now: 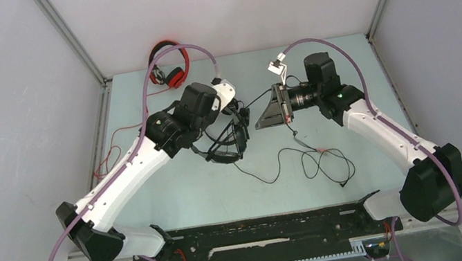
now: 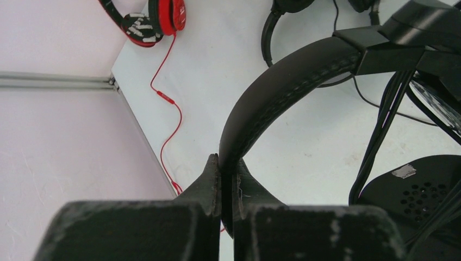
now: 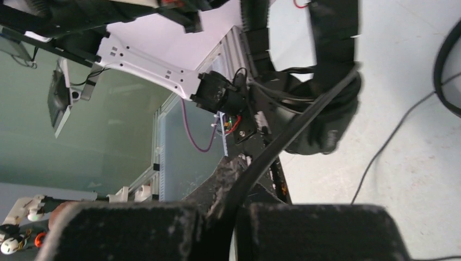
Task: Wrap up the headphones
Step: Wrap the headphones cable around the headphones.
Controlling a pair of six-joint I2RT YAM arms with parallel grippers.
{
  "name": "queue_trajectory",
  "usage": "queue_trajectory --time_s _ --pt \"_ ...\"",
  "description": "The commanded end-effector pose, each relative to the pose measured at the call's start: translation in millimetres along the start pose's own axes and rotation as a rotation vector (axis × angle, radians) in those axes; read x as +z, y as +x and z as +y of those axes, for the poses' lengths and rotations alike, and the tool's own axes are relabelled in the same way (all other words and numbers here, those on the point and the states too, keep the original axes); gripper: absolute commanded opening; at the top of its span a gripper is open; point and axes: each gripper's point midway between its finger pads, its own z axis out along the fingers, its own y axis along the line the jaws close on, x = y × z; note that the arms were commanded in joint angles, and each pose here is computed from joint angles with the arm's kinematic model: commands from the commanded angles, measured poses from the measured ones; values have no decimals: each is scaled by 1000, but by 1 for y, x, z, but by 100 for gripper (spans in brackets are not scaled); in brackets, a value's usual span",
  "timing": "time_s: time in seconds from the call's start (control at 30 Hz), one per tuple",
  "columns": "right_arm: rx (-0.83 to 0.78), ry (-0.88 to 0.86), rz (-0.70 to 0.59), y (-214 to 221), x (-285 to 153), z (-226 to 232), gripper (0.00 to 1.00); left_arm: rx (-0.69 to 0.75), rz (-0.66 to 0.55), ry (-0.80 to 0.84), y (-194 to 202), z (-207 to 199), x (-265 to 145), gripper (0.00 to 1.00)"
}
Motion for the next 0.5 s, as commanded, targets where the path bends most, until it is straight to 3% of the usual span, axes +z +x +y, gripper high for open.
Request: queue_trajectory --time_s 0.0,0.47 --pt "-158 -124 -54 -31 10 49 0 -107 30 -143 2 31 -12 0" --pt "-148 -198 -64 -36 43 61 9 -530 53 -334 -3 67 -15 0"
